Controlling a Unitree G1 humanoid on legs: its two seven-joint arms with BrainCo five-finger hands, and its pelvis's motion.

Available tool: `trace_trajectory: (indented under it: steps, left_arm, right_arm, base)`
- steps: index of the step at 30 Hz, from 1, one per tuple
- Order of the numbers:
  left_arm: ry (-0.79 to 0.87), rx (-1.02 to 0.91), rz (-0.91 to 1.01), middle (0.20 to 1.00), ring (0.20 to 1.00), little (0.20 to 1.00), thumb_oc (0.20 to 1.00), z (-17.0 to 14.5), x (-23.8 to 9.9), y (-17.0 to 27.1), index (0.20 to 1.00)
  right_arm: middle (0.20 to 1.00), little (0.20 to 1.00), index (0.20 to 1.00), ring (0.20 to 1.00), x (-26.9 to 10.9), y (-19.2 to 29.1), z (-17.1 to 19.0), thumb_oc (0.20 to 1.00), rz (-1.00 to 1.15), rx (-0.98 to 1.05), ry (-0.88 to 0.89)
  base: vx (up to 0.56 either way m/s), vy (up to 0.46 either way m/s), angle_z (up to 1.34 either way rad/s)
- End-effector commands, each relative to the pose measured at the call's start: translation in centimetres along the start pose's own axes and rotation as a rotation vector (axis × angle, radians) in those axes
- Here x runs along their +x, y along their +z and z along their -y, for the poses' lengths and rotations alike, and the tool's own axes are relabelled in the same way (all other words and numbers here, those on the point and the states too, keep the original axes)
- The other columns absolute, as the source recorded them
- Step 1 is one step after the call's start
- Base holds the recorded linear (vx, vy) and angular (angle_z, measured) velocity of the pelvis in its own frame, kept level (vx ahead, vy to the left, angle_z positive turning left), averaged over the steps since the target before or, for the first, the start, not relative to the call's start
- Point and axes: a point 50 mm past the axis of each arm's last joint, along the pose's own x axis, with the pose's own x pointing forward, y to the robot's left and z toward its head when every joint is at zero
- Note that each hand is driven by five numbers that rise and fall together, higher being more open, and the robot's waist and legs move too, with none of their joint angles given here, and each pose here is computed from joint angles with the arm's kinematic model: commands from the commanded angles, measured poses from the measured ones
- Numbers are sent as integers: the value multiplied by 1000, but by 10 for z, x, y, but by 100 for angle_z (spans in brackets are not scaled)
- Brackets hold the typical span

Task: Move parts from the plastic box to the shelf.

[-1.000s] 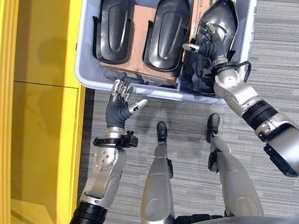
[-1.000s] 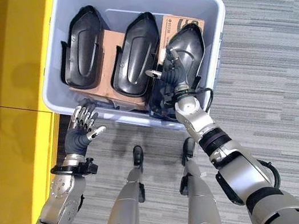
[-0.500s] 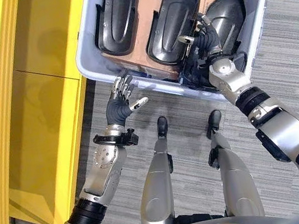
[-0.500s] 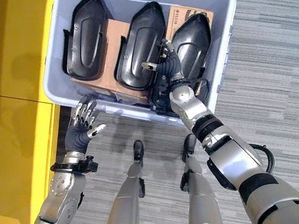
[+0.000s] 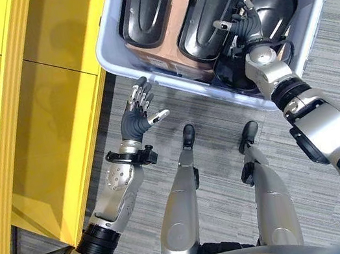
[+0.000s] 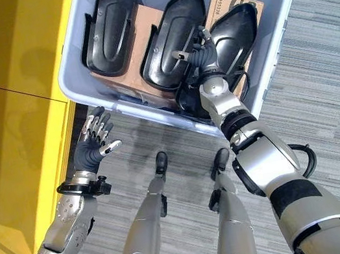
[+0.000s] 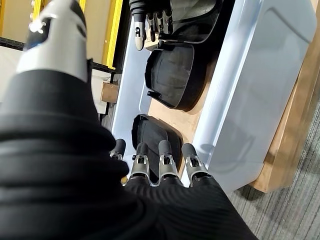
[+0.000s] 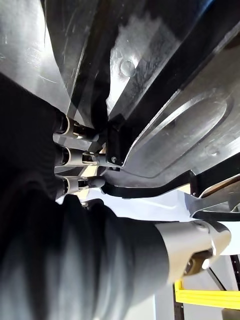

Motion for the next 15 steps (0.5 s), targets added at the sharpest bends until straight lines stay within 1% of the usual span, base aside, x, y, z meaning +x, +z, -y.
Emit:
trace_trajectory:
  steps: [1,7,10,14,15]
  left_arm:
    - [-88,-27,161,1000,1000,1000,1000,14,-2,33,1000]
    - [-68,-23,166,1000,1000,1000,1000,11,-2,35,1000]
    - [-64,-23,165,1000,1000,1000,1000,10,-3,35,1000]
    - [-53,-14,162,1000,1000,1000,1000,6,-5,35,1000]
    - [-53,-14,162,1000,1000,1000,1000,6,-5,35,1000]
  right_arm:
    - [1000,1000,1000,1000,-4,18,-16,1000,103,-40,84]
    - [1000,1000,1000,1000,-22,51,-42,1000,300,-1,220]
    - [1000,1000,1000,1000,-25,54,-44,1000,319,7,236]
    - [1000,1000,1000,1000,-42,70,-51,1000,435,26,314]
    - [1000,1000,1000,1000,-42,70,-51,1000,435,25,314]
  base:
    - [0,0,0]
    - [0,0,0]
    - [0,0,0]
    - [0,0,0]
    - [0,0,0]
